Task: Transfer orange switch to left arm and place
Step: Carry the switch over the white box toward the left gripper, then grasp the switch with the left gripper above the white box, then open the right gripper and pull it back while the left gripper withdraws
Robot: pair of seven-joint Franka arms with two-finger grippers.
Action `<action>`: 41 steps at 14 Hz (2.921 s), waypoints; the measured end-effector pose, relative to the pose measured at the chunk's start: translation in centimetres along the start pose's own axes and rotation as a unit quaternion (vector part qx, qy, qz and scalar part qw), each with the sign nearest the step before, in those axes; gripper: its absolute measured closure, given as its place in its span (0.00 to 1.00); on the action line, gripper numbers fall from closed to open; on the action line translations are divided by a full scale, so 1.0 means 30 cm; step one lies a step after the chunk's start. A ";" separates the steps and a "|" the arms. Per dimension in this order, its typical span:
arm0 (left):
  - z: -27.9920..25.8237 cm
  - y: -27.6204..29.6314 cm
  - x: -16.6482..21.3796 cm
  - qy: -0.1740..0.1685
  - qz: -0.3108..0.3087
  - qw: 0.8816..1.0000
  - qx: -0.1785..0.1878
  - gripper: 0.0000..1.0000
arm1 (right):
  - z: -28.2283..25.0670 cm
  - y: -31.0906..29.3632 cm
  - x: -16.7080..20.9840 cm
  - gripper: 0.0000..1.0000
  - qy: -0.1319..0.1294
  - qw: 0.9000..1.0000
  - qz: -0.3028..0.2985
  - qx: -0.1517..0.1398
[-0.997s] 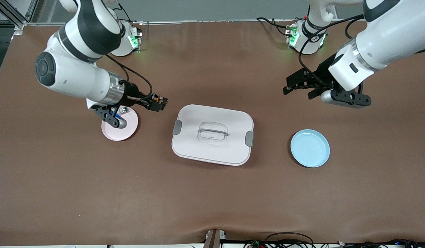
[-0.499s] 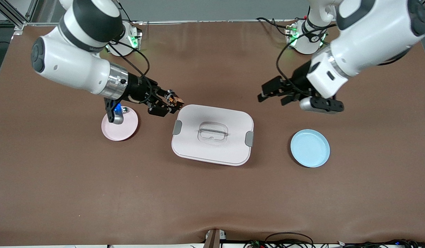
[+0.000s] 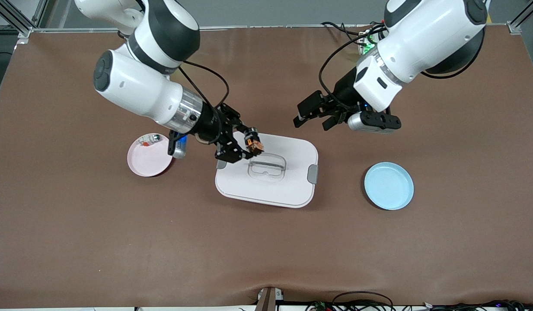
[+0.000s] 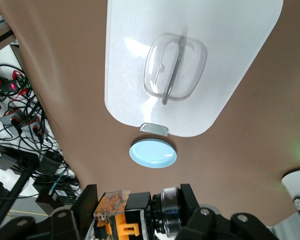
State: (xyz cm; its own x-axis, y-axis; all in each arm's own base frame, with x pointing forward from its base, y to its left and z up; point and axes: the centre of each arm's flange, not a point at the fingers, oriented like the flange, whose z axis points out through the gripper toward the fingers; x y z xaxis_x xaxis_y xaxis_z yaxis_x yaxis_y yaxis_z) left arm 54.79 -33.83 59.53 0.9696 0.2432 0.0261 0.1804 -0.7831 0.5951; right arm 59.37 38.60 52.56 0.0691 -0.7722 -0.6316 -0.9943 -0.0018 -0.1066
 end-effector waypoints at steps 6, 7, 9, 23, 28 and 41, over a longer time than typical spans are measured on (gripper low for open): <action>0.183 -0.006 0.031 0.023 -0.005 1.000 -0.019 0.10 | 0.029 -0.065 -0.116 0.28 -0.031 0.996 0.068 0.040; 0.190 -0.006 0.040 0.024 -0.005 0.999 -0.020 0.13 | 0.042 -0.059 -0.129 0.28 -0.032 0.997 0.066 0.039; 0.174 0.007 0.046 0.028 -0.003 0.999 -0.025 0.13 | 0.063 -0.050 -0.143 0.28 -0.033 0.997 0.064 0.036; 0.216 0.009 0.043 0.021 0.013 0.999 -0.021 0.60 | 0.125 -0.009 -0.198 0.28 -0.037 0.997 0.053 0.034; 0.211 0.004 0.048 0.020 0.017 1.000 -0.015 0.60 | 0.135 -0.005 -0.205 0.28 -0.039 0.997 0.054 0.037; 0.076 -0.386 0.272 -0.067 0.157 0.977 0.127 0.60 | 0.096 -0.038 -0.069 0.00 -0.001 0.988 -0.144 -0.059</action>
State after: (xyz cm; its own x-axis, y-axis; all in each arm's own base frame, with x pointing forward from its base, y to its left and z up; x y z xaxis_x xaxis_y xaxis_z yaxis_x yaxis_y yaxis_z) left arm 60.98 -24.09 51.02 0.9936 -0.0954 0.0606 -0.1108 -0.9282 0.3553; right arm 60.58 42.03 51.79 0.3500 -0.7280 -0.5895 -0.9361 -0.2947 -0.1919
